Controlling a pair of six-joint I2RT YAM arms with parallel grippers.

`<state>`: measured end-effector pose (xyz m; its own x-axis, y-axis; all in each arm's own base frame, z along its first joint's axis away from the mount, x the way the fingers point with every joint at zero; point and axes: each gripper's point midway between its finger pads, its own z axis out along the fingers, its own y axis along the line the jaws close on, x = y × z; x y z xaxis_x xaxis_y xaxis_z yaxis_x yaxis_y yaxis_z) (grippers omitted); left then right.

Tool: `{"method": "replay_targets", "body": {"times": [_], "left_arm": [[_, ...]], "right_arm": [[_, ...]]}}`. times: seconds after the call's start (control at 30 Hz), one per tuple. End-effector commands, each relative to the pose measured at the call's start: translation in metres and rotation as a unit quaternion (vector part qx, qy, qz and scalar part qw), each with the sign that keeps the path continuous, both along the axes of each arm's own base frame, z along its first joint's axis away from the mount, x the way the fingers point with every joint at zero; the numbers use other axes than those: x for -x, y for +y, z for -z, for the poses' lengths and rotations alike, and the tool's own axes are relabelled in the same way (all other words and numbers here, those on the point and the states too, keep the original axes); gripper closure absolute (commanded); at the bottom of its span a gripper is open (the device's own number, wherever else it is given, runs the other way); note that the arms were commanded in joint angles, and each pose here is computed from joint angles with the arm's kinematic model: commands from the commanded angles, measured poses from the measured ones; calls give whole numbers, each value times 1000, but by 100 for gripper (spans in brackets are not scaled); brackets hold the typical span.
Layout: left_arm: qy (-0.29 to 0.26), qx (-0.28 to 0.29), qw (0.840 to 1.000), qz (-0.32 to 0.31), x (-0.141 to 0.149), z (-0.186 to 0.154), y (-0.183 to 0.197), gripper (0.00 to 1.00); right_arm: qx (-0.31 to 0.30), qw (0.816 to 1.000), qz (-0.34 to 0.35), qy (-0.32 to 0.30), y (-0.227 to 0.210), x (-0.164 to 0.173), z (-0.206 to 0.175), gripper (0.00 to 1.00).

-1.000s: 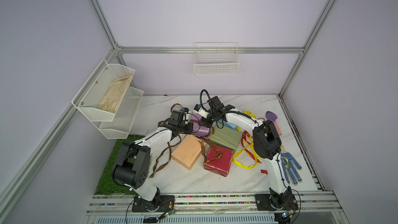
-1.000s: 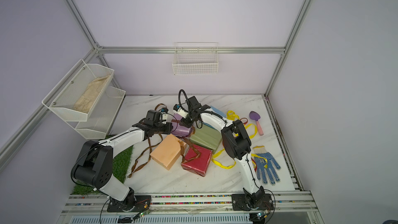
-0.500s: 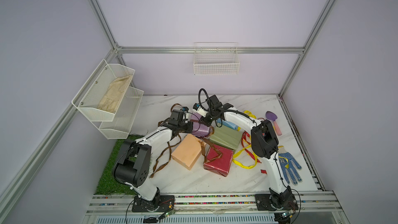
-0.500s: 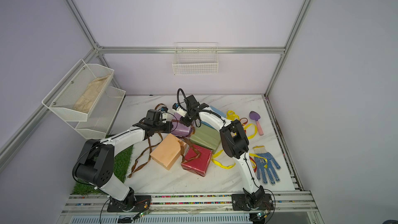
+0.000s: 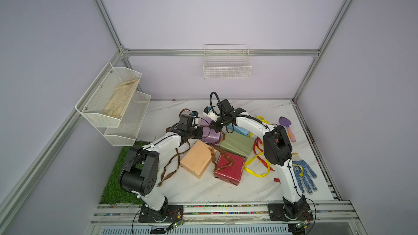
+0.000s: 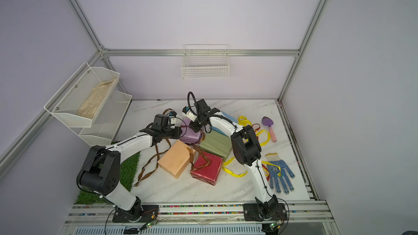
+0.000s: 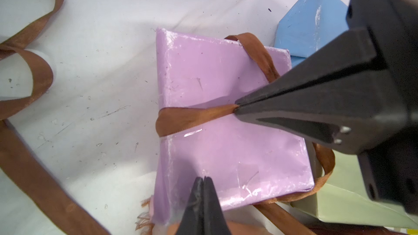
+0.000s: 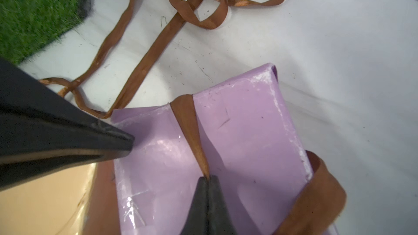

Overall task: Untie the ribbon bows on the gift boxes
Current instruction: Pull the ribbon from the gift box.

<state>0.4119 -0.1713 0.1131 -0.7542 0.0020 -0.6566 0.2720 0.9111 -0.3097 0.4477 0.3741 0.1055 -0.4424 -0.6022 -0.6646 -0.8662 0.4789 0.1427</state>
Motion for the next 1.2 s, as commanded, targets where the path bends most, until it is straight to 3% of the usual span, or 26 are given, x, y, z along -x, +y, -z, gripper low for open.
{"method": "replay_targets", "body": {"times": [0.0, 0.57, 0.97, 1.17], "left_arm": [[-45, 36, 998, 1, -21, -36, -9, 95], [-36, 63, 997, 7, -26, -10, -19, 96], [-25, 59, 998, 1, -25, 3, -18, 97], [-21, 61, 998, -3, -26, 8, -18, 98]], "right_arm": [[-28, 997, -7, 68, 5, 17, 3, 100], [-81, 996, 37, 26, 4, -2, -70, 100], [-164, 979, 67, -105, -9, -4, -218, 100], [-222, 954, 62, -190, -22, 13, -305, 100]]}}
